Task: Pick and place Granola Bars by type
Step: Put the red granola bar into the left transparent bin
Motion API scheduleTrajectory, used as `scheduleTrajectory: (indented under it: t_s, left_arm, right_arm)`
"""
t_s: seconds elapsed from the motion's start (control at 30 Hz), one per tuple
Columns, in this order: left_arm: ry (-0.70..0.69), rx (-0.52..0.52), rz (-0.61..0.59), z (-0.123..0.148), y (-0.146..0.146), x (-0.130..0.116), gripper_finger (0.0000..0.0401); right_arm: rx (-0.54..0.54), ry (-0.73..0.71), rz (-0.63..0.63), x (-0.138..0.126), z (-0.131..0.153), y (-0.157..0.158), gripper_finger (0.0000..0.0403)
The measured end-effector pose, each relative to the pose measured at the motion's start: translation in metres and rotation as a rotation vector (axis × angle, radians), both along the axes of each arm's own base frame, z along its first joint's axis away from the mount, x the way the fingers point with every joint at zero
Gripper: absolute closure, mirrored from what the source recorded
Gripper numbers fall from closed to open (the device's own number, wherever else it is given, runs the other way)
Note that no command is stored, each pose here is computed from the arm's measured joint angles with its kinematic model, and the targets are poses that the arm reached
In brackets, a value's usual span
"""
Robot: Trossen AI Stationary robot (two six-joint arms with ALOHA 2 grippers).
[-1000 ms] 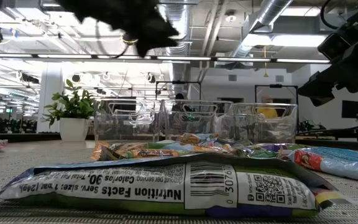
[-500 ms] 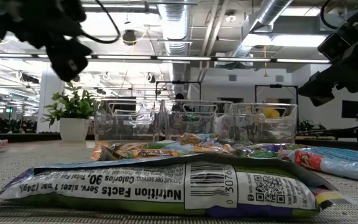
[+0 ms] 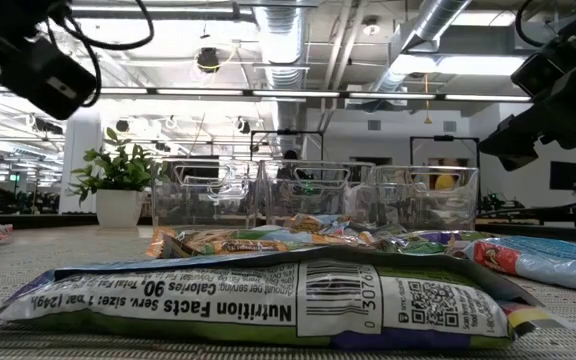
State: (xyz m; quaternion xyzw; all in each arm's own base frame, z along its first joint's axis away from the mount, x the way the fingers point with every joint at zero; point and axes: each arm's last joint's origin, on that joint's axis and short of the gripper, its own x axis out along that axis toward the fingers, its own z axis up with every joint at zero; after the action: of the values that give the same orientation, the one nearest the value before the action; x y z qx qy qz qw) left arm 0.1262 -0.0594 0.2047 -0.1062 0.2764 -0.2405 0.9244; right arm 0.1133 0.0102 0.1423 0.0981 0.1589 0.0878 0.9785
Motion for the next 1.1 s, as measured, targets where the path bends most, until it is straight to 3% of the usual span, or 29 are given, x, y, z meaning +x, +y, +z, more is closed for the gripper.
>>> scheduleTrajectory:
  t_s: [0.23,0.63,0.93,1.1]
  left_arm:
    - [0.066,0.251,-0.202,0.002,-0.009,-0.008,0.0257]
    - [0.103,0.396,-0.388,0.003,-0.030,0.001,0.0257]
    - [0.148,0.587,-0.295,-0.009,-0.032,0.013,0.0257]
    - [0.238,0.608,-0.347,-0.024,-0.037,0.019,0.0257]
  right_arm:
    - [0.000,0.000,0.000,0.000,0.000,0.000,0.0177]
    - [0.000,0.000,0.000,0.000,0.000,0.000,0.0177]
    - [0.000,0.000,0.000,0.000,0.000,0.000,0.0177]
    - [0.000,-0.001,0.000,0.000,0.000,0.000,0.0177]
